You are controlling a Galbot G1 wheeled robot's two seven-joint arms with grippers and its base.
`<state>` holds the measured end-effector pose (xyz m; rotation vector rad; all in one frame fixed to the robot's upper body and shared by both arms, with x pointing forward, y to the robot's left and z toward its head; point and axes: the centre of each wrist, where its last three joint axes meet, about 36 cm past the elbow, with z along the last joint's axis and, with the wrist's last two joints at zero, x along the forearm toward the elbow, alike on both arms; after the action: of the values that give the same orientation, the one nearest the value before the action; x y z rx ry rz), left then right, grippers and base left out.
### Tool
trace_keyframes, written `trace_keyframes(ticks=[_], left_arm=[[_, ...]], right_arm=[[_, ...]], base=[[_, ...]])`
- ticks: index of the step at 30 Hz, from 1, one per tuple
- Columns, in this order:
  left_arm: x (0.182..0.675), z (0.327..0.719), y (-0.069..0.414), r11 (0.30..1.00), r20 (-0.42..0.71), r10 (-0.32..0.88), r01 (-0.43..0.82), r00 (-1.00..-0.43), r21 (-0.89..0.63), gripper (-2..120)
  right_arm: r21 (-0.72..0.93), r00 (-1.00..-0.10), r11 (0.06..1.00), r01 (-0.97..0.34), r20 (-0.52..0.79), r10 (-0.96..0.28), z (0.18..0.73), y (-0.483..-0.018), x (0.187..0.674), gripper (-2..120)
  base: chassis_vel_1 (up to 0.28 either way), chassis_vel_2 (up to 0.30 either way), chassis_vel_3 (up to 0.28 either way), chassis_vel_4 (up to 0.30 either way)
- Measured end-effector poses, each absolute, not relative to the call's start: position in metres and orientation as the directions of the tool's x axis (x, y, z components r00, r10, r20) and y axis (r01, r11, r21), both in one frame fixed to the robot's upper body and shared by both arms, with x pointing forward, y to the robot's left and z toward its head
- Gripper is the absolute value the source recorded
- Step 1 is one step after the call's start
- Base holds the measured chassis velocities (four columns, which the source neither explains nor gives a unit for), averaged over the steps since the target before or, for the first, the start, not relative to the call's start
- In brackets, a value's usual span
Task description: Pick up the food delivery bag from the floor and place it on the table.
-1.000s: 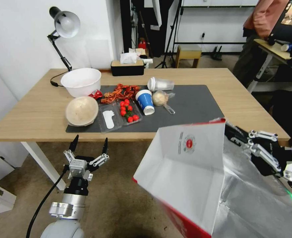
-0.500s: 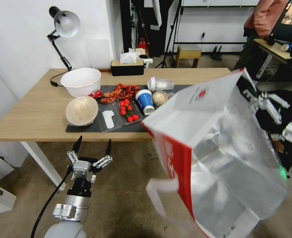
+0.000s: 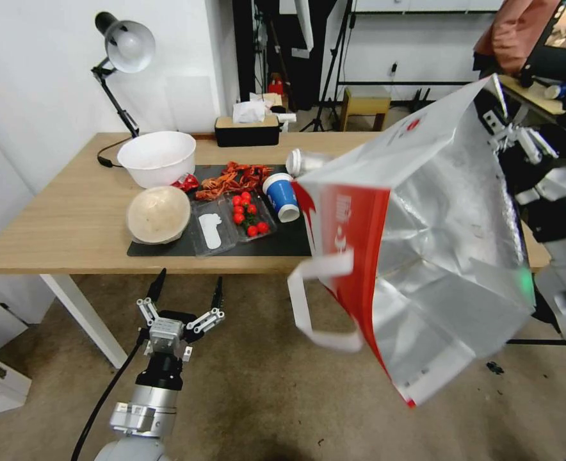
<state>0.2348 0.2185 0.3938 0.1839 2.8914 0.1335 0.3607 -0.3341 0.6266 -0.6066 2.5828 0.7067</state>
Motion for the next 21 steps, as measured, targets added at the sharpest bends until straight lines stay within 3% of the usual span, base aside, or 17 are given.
trace_keyframes(ticks=[9, 21], left_arm=[[0.231, 0.391, 0.218, 0.987, -0.218, 0.133, 0.109, -0.967, 0.116, 100], [0.231, 0.389, 0.218, 0.987, -0.215, 0.133, 0.109, -0.968, 0.119, 100]], right_arm=[[0.501, -0.867, 0.754, -0.425, -0.464, -0.181, 0.61, -0.339, 0.399, 0], [0.492, -0.895, 0.807, -0.326, -0.436, -0.095, 0.611, -0.369, 0.411, 0]], base=[[0.0, 0.0, 0.0, 0.0], [0.0, 0.0, 0.0, 0.0]])
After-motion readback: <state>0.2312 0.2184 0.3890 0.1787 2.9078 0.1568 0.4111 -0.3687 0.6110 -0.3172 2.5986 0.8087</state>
